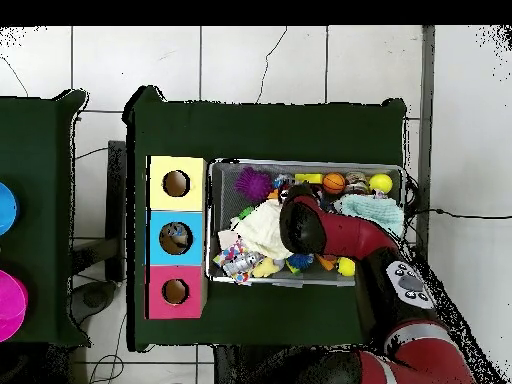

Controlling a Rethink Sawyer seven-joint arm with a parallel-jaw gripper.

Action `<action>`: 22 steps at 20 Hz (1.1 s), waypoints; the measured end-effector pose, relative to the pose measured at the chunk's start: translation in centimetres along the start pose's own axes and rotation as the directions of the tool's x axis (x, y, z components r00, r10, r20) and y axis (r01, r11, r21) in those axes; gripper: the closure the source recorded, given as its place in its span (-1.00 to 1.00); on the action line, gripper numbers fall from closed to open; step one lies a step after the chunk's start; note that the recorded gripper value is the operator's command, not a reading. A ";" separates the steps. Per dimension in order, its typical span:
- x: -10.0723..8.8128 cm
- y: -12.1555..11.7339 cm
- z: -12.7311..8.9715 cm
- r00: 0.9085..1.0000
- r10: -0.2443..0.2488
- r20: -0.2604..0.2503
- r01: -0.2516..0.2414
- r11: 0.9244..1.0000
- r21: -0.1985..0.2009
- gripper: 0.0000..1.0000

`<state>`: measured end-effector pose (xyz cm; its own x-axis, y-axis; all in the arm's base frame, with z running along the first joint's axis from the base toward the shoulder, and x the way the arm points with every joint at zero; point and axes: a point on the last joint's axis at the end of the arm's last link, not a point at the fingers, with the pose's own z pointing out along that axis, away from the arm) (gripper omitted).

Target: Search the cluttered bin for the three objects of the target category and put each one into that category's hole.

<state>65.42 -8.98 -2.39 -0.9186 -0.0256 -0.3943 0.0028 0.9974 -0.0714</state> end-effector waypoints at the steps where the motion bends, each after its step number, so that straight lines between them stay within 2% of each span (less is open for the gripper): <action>1: 0.0 0.1 0.1 1.000 0.001 0.000 -0.001 1.000 -0.003 -1.00; 11: 1.8 1.0 1.7 1.000 0.009 -0.016 -0.009 1.000 -0.023 -1.00; 22: 1.8 1.1 1.8 1.000 0.010 -0.007 -0.010 1.000 -0.022 -1.00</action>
<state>64.44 -8.10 -4.86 -0.9212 -0.0157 -0.3887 0.0029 0.9989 -0.0471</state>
